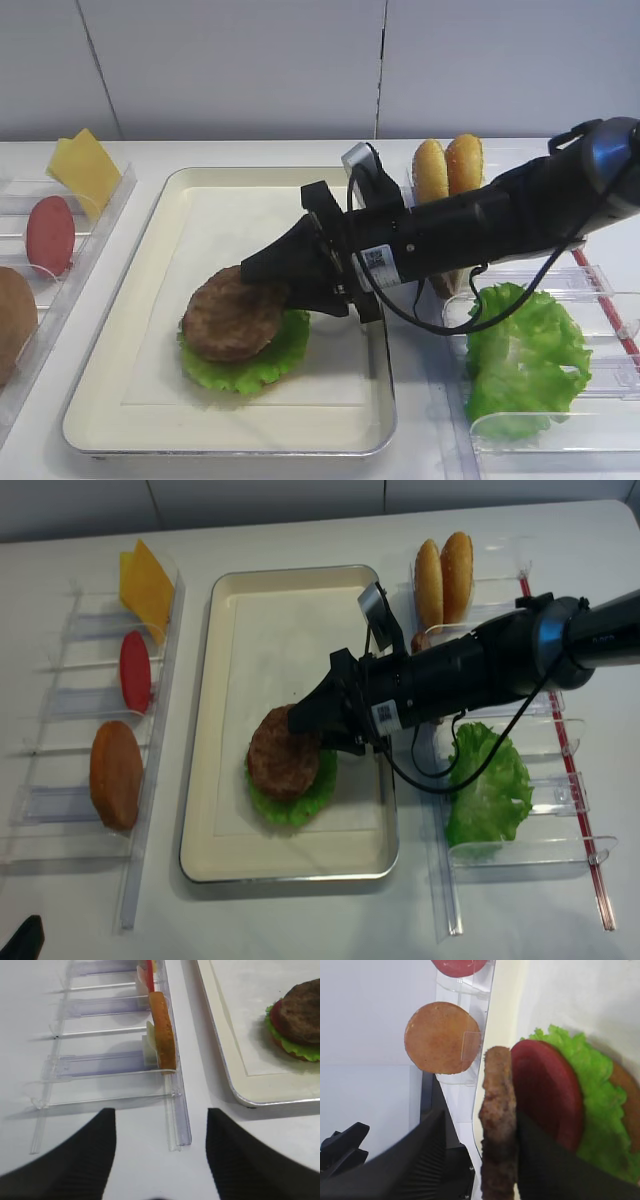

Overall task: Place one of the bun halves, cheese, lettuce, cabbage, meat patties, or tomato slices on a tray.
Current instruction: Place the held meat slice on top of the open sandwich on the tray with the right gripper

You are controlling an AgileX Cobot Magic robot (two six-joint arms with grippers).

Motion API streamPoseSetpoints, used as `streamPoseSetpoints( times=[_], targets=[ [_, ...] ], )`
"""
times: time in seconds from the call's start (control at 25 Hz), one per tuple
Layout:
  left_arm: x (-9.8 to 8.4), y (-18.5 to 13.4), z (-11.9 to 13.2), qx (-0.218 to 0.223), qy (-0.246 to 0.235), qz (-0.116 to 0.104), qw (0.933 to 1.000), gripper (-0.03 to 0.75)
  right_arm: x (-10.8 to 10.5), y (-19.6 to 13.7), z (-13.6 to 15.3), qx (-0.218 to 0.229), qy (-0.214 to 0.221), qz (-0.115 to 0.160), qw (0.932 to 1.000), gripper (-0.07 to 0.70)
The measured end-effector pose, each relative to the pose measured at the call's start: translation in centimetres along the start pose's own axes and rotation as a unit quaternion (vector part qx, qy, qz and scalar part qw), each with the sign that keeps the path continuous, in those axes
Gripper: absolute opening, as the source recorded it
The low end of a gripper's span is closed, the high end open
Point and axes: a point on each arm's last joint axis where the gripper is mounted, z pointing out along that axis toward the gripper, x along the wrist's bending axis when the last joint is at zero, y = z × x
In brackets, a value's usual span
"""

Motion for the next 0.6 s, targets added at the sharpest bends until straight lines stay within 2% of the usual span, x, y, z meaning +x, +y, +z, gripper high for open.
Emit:
streamPoseSetpoints(
  times=[0.6],
  targets=[
    [0.00, 0.00, 0.00, 0.000, 0.000, 0.000, 1.0000, 0.409, 0.02, -0.01, 0.01, 0.003, 0.000, 0.003, 1.0000, 0.365]
  ],
)
